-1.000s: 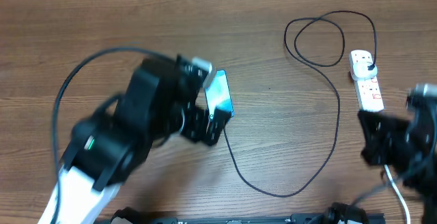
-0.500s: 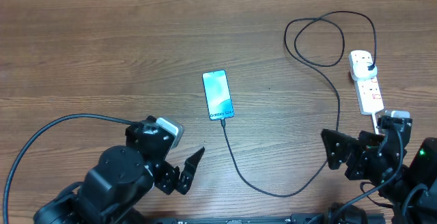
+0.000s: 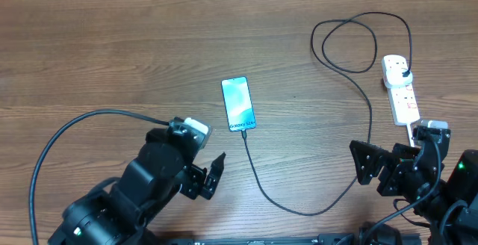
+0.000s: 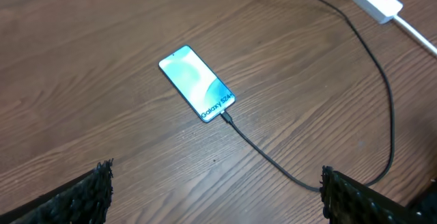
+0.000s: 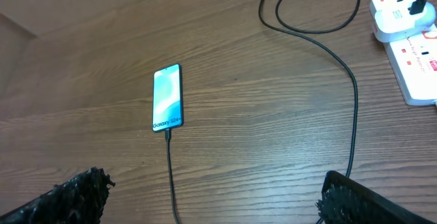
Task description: Plug charger to phone and switch on socket
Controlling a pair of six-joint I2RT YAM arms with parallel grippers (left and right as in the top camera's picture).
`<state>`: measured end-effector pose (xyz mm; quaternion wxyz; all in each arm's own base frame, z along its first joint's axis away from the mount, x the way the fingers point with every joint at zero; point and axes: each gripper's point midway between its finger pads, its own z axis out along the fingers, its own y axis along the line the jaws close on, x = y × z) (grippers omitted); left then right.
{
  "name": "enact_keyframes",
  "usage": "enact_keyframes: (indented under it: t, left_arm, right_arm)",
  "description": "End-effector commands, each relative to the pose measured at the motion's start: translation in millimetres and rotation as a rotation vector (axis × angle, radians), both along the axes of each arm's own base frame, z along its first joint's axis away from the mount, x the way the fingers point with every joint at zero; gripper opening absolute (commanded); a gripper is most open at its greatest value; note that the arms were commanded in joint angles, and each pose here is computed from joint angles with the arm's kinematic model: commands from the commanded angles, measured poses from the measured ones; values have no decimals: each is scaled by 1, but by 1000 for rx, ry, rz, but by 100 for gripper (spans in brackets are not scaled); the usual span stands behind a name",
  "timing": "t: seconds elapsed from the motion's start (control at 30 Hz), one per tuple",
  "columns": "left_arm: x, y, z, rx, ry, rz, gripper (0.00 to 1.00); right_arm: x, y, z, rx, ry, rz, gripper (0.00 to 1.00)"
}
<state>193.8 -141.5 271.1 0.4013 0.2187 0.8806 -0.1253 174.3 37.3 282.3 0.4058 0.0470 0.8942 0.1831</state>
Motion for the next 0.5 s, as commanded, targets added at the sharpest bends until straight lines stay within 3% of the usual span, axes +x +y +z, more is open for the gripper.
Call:
enact_keyframes:
  t: [0.0,0.33,0.47]
  left_arm:
    - [4,-1,-8,22,17,15,100]
    - [-1,0,-28,86,85,1,100]
    - [5,9,-22,102,33,42,99]
  right_arm:
    - [0,1,1,3,-6,4,100]
    - [0,1,1,3,-6,4,100]
    - [0,1,1,3,-6,4,100]
